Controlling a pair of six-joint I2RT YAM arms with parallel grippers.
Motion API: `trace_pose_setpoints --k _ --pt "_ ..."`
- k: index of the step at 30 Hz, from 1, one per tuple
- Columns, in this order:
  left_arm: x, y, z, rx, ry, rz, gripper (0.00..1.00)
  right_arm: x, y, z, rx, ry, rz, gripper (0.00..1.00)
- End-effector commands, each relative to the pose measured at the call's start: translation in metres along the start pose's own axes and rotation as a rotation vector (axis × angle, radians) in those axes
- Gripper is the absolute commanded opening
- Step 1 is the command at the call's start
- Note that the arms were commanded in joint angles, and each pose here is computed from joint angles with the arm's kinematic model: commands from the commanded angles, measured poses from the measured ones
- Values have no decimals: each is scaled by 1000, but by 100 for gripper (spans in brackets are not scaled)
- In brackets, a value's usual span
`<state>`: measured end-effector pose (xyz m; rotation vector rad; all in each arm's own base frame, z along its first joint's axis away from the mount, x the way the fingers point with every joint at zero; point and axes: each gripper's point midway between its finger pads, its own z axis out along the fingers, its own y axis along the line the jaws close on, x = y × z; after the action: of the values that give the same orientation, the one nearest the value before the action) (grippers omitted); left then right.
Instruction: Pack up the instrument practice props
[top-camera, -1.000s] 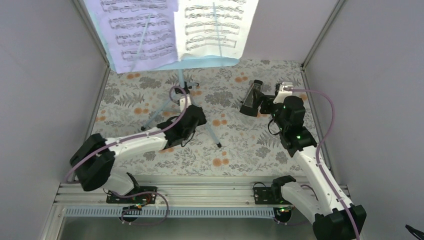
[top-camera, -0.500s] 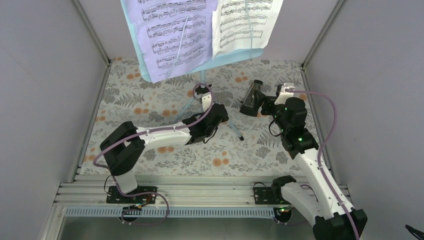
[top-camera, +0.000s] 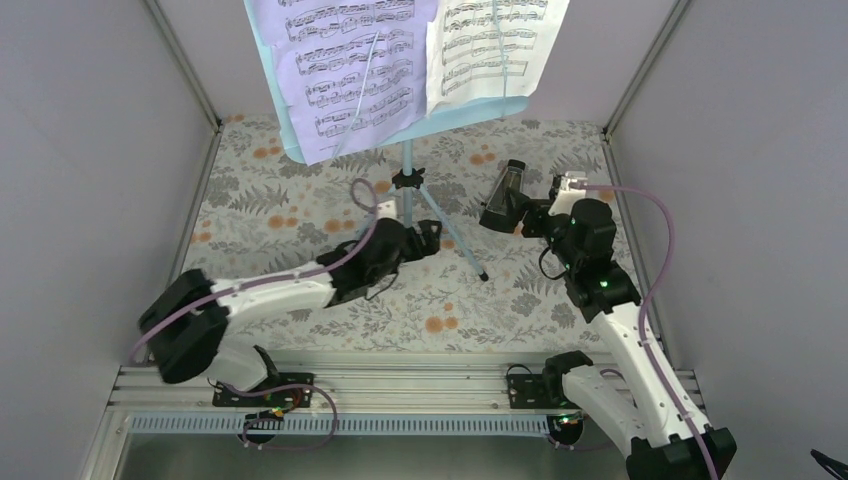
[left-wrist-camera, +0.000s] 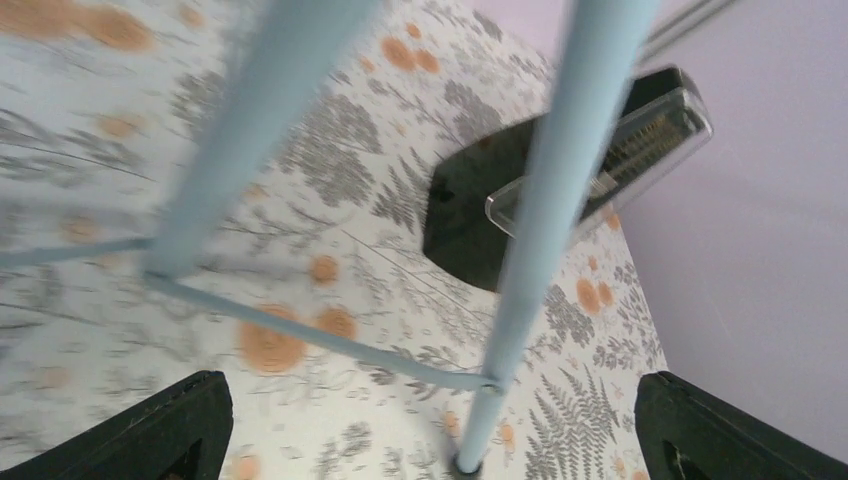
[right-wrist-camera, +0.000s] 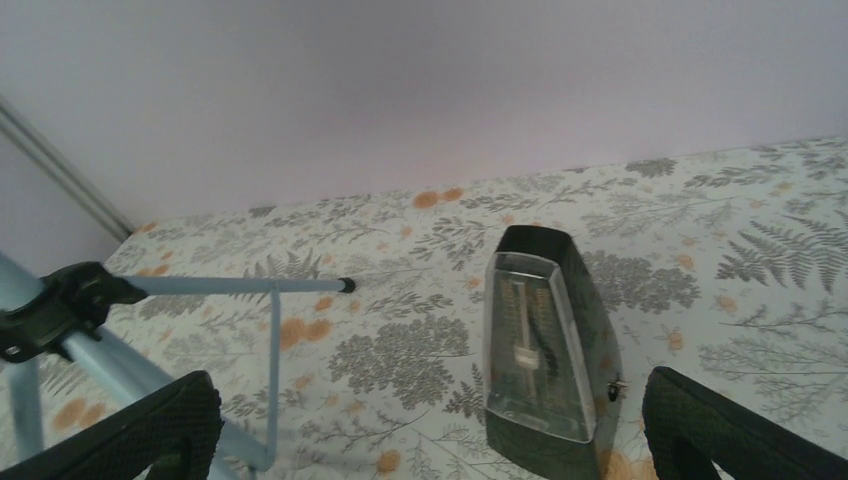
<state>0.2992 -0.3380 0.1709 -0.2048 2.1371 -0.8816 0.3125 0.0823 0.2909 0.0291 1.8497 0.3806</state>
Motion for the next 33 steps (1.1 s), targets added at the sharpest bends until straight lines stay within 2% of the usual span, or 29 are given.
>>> trace_pose_setpoints --k 1,6,15,18,21,22,24,25,29,33 --pt "-18 46 -35 -34 7 25 100 5 21 -8 -129 45 -5 100" --pt "-64 99 -85 -84 -38 68 100 8 63 -23 -381 55 3 100" --pt "-161 121 -183 -60 -162 113 100 23 134 -53 -794 177 -86 97" --pt "-170 96 -206 40 -157 171 100 17 154 -68 -897 196 -97 97" --pt "-167 46 -229 226 -95 291 98 3 177 -89 -1022 196 -93 96" --pt "-166 32 -238 272 -80 331 95 -4 184 -97 -1059 190 -92 95" --pt "-165 4 -264 335 -84 417 74 -20 199 -113 -1127 164 -99 94" --pt "-165 -8 -276 361 -91 456 70 -28 204 -119 -1146 151 -98 94" --pt "-156 -48 -315 482 -100 542 68 -50 222 -134 -1207 112 -101 93" --pt "-157 -63 -331 526 -125 552 61 -62 234 -138 -1234 92 -109 92"
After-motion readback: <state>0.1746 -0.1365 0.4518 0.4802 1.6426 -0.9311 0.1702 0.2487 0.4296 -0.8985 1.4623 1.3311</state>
